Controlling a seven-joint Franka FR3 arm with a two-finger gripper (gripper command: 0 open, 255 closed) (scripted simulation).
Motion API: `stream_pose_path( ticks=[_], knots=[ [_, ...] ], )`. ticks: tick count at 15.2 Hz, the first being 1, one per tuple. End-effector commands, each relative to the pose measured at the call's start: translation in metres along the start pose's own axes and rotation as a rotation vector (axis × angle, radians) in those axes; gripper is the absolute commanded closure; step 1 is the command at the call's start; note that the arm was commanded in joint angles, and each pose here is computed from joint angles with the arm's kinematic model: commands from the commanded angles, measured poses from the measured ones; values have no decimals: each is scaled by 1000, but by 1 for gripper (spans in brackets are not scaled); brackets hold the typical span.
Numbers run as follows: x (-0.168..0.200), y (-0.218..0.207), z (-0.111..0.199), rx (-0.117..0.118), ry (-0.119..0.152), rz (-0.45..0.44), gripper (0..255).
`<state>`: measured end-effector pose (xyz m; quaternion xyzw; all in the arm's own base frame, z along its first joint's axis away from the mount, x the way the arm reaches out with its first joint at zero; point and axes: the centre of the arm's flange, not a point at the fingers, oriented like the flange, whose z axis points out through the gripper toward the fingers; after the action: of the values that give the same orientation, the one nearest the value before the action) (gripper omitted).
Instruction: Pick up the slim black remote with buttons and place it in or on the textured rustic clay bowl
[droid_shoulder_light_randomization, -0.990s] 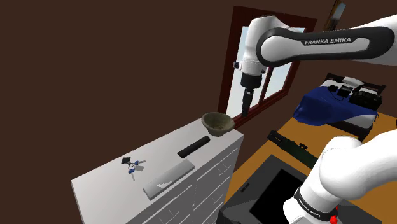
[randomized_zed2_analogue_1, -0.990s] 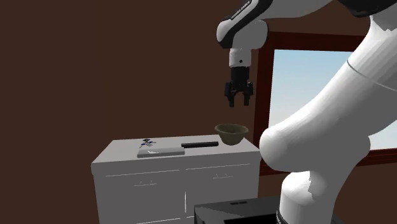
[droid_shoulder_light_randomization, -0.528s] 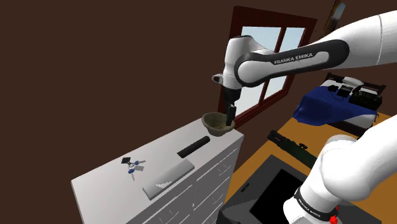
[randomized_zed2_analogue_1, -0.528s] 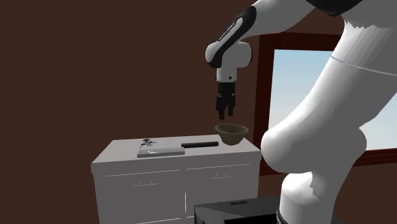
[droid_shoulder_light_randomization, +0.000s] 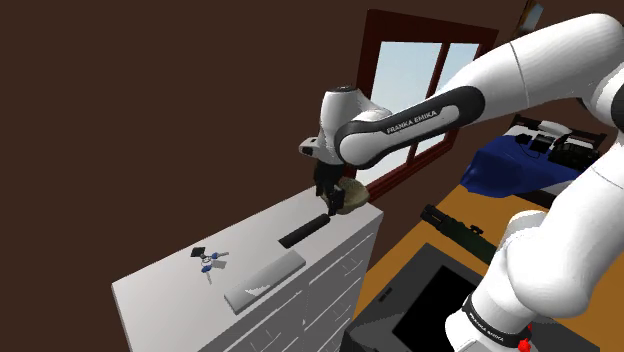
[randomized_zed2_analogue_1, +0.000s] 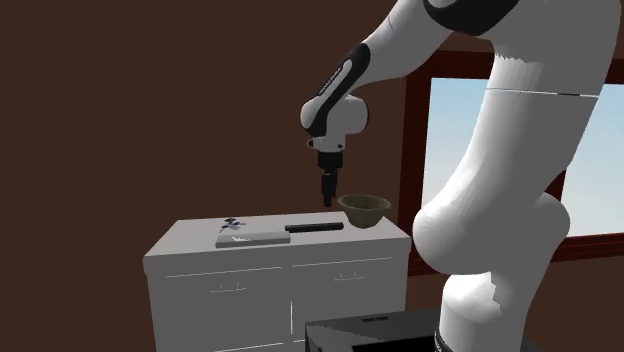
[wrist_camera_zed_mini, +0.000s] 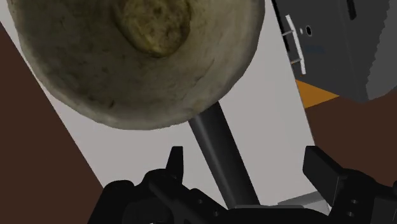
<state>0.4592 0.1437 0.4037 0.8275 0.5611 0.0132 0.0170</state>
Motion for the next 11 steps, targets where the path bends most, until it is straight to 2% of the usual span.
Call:
stream_pose_path(
  ticks=[1, 5, 11],
  knots=[
    [21, -2, 14, -12, 9, -100, 0],
    [60, -8, 46, -33, 25, -291, 0],
    [65, -9, 75, -36, 27, -312, 0]
  ],
)
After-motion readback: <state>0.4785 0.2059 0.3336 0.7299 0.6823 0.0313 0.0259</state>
